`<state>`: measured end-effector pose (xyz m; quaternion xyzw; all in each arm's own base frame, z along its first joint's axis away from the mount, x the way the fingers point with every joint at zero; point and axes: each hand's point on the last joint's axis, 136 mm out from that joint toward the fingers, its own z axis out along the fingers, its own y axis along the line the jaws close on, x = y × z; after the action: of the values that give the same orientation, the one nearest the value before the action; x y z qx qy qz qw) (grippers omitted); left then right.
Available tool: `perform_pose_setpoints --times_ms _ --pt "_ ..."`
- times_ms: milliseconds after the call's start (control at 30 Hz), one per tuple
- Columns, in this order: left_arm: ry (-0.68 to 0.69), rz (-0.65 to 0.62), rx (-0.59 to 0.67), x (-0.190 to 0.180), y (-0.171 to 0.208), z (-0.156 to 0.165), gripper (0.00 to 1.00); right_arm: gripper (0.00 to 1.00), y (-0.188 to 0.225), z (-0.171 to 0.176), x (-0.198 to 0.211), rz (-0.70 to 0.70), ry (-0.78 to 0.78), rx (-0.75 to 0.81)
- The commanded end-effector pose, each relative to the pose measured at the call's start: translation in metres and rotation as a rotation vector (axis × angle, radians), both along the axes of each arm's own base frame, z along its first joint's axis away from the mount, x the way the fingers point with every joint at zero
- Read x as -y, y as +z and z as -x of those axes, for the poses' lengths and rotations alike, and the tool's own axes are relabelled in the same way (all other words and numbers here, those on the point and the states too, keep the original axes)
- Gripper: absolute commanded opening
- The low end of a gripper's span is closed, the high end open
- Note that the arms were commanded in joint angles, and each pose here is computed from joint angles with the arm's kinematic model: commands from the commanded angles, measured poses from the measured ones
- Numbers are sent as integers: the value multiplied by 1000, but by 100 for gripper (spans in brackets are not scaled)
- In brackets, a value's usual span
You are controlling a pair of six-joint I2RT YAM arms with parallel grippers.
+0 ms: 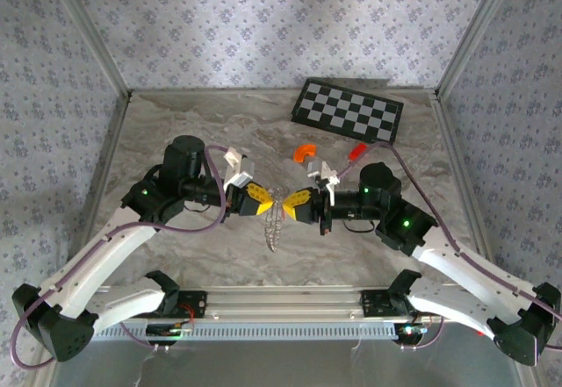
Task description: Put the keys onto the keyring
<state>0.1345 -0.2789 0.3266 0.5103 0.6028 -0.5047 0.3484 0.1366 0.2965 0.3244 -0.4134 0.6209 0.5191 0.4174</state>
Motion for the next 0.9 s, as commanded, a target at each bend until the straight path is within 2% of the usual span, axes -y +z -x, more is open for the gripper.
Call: perform_pose_setpoints --times_ms 0,867 --pt "-40 41 49 -1 17 10 0 0 12 3 -1 -33 20 47" --pt "-36 38 54 -2 17 11 0 0 14 7 2 -41 26 39"
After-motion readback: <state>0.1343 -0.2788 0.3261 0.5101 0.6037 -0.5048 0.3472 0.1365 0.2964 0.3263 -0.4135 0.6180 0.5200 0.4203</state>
